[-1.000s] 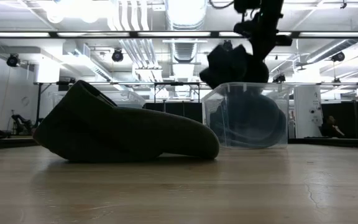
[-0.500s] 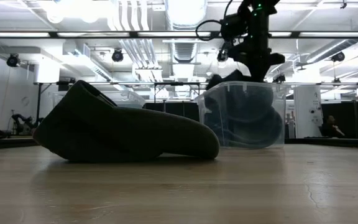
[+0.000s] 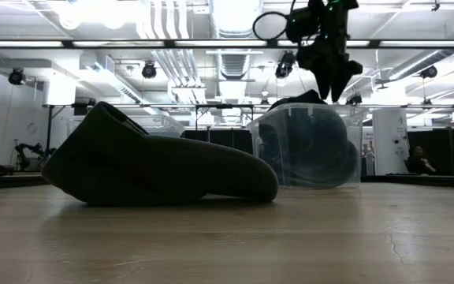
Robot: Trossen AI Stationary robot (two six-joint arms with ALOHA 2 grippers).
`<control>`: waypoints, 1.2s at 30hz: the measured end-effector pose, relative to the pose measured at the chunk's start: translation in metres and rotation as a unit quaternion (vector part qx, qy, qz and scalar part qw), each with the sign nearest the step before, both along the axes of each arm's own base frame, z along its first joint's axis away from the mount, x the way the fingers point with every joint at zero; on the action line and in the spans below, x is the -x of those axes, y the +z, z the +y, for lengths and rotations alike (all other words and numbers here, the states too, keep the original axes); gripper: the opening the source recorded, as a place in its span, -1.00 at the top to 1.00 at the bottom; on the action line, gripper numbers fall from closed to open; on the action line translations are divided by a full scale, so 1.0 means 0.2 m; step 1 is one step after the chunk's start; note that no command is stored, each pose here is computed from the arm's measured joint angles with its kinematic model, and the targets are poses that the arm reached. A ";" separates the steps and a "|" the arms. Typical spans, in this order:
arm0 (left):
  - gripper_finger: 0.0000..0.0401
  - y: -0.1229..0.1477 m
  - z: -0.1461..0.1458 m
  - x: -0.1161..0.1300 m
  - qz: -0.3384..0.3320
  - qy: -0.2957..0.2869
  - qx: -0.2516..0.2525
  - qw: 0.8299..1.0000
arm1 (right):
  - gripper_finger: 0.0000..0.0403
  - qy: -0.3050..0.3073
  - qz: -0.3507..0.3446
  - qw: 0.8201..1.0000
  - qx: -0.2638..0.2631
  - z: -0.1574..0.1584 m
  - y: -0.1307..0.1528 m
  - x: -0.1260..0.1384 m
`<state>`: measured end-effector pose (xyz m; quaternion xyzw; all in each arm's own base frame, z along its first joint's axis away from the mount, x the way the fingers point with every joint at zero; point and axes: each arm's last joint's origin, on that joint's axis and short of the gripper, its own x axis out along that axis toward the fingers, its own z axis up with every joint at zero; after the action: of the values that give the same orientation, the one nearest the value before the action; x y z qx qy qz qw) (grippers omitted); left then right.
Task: Pick & Place hat
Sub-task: Put the blue cap into the right transparent bin, then put the top gray cap into the left transparent bin
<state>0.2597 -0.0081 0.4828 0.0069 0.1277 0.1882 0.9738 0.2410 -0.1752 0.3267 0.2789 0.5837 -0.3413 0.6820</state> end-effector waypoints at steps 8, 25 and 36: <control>0.14 -0.12 0.00 -0.04 0.044 0.000 -0.004 0.999 | -0.35 0.018 -0.077 0.995 0.066 0.13 0.23 0.12; 0.14 -0.54 0.03 -0.15 0.137 0.007 -0.015 0.990 | -0.31 0.185 -0.351 0.883 0.250 0.51 0.61 0.24; 0.14 -0.89 0.15 -0.28 0.217 0.019 -0.066 0.974 | -0.30 0.216 -0.312 0.890 0.253 0.51 0.51 0.19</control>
<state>0.3154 0.0224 0.3057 0.1093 0.3238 0.2091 0.9162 0.2036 -0.0738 0.4284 0.0565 0.2806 -0.2173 0.9332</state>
